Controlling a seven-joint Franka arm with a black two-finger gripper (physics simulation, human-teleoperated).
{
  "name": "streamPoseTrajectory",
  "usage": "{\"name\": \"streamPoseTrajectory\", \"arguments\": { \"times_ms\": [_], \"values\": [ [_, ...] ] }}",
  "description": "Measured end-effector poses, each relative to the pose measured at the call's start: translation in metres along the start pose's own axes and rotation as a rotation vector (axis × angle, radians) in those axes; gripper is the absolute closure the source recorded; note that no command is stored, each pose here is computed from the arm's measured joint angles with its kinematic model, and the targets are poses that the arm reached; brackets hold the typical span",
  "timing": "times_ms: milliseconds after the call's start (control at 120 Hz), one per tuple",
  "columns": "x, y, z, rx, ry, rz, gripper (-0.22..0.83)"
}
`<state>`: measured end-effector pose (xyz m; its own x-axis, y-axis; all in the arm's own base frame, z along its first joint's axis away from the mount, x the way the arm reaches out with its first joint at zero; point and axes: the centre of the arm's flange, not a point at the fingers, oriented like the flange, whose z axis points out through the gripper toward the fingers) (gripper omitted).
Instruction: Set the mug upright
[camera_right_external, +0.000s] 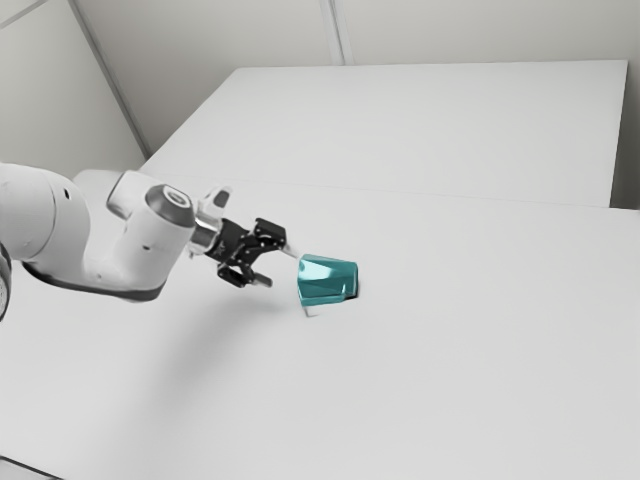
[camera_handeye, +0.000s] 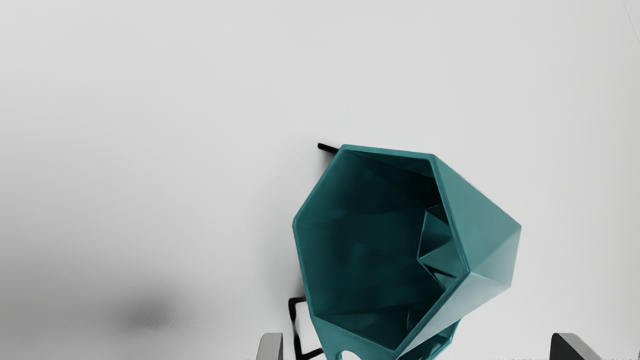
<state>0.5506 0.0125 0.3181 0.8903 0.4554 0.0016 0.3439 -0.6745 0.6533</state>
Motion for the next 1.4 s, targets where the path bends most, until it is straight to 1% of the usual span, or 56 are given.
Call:
{"name": "streamPoseTrajectory", "arguments": {
  "times_ms": [258,583,833,1000,1067,1200,1400],
  "values": [
    [-0.001,-0.009,0.024,-0.067,0.006,0.013,0.03],
    [-0.001,0.004,0.038,-0.111,0.022,0.101,0.04],
    [0.011,0.015,0.047,-0.118,0.034,0.17,0.05],
    [0.013,0.009,0.051,-0.139,0.035,0.161,0.06],
    [0.013,0.006,0.052,-0.15,0.036,0.156,0.09],
    [0.012,0.007,0.054,-0.163,0.032,0.164,0.21],
    [0.01,0.009,0.059,-0.169,0.024,0.183,0.42]
  ]
}}
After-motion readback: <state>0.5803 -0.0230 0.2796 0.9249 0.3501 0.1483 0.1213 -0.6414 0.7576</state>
